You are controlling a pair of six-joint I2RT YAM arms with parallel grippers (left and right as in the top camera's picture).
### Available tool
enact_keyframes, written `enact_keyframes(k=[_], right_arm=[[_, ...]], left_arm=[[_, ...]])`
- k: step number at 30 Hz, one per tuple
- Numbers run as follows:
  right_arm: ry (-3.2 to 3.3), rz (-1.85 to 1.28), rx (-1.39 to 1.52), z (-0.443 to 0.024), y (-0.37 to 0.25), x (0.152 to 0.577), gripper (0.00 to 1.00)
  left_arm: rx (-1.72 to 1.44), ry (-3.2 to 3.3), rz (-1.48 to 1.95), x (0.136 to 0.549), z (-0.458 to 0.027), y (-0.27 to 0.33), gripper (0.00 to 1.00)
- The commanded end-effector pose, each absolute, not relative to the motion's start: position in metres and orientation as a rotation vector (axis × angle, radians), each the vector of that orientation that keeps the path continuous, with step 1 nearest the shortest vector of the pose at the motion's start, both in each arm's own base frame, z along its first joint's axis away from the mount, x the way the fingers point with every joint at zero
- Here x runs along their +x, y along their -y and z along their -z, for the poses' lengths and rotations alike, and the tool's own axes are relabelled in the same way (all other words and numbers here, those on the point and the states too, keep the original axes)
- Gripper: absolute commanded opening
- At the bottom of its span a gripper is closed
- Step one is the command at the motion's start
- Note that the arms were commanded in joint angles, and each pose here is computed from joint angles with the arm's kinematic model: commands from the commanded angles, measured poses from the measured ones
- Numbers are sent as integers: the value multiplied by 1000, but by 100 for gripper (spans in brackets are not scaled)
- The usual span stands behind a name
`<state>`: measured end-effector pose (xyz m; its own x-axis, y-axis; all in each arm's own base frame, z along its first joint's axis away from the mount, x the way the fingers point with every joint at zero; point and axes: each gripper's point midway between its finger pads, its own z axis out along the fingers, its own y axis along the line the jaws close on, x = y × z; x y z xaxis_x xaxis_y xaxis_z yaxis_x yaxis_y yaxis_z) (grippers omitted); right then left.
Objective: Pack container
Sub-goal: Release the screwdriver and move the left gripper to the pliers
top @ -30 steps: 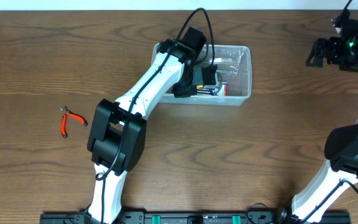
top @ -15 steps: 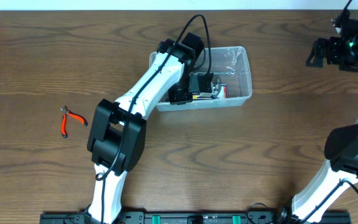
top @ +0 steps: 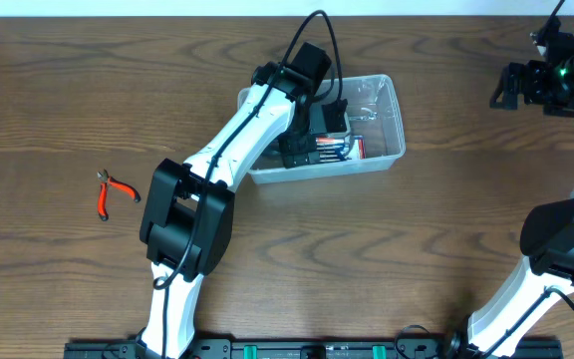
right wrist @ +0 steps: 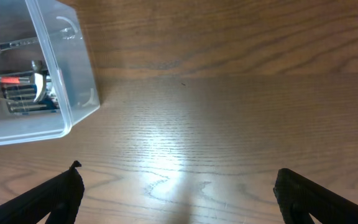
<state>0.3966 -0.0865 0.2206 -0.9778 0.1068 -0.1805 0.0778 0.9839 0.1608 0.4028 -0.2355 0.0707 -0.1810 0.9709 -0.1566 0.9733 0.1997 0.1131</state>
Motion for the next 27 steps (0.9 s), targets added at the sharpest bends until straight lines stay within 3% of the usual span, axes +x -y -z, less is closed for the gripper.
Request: enact_keyframes(k=[1, 8, 14, 17, 21, 27], right_arm=[[-2927, -243, 122, -222, 86, 399, 99], [-2916, -238, 121, -222, 87, 402, 99], [-2918, -239, 120, -222, 86, 401, 99], [-2918, -239, 120, -222, 86, 401, 99], [-2919, -239, 121, -222, 86, 401, 99], [-2919, -240, 121, -222, 86, 401, 99]], left_arm=[[1670, -2375, -70, 411, -95, 224, 98], [1120, -2404, -350, 424, -207, 167, 98], [359, -2591, -306, 389, -269, 54, 98], [-234, -2660, -284, 361, -274, -16, 98], [-774, -2685, -310, 324, -258, -79, 98], [-1011, -2713, -324, 312, -208, -124, 98]])
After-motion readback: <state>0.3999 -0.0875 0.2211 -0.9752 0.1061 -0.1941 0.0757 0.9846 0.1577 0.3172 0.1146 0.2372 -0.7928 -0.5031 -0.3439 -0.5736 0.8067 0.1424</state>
